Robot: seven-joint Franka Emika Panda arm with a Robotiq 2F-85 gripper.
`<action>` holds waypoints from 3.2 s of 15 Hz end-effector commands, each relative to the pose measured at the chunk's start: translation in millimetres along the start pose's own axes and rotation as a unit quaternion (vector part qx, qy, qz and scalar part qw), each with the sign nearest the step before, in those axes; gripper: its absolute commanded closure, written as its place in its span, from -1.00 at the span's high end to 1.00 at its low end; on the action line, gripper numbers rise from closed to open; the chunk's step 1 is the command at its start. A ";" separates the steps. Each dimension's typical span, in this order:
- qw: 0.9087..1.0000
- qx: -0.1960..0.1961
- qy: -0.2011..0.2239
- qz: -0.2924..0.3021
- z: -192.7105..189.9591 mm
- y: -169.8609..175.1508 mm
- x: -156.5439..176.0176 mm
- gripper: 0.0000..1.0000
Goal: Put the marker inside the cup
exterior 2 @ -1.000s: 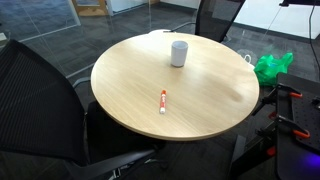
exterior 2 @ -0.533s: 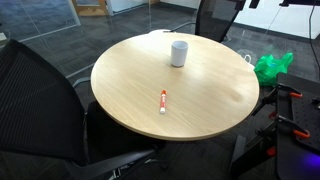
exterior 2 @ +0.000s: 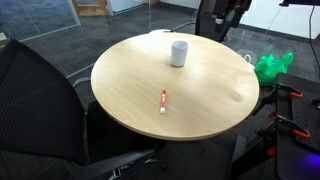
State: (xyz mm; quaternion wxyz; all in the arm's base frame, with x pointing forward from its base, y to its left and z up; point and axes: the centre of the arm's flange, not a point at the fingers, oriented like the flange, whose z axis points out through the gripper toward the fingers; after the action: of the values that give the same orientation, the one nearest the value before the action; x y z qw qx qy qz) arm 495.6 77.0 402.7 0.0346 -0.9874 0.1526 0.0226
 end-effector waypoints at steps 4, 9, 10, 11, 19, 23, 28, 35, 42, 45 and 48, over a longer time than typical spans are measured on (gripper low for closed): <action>1.000 -0.003 -0.013 -0.017 19.3 -26.3 6.1 1.00; 1.000 -0.004 -0.020 -0.023 28.2 -36.0 11.7 1.00; 1.000 -0.004 -0.020 -0.023 27.9 -36.2 11.9 1.00; 1.000 -0.004 -0.019 -0.023 27.7 -36.2 12.0 1.00; 0.995 0.009 0.081 0.061 55.0 -72.7 25.2 1.00; 0.987 -0.008 0.091 0.130 86.6 -103.8 24.5 1.00; 0.981 0.014 0.099 0.163 128.4 -130.2 29.4 1.00; 0.961 0.104 0.136 0.218 188.7 -135.0 52.0 1.00; 0.957 0.086 0.101 0.257 225.6 -144.3 64.9 1.00; 0.962 0.085 0.102 0.239 230.3 -136.8 58.8 1.00; 0.965 0.083 0.097 0.230 233.0 -143.4 60.1 1.00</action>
State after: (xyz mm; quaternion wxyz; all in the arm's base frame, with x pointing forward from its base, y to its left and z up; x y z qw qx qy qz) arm 588.4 212.9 175.9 0.0951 -0.9169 0.3795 -0.0788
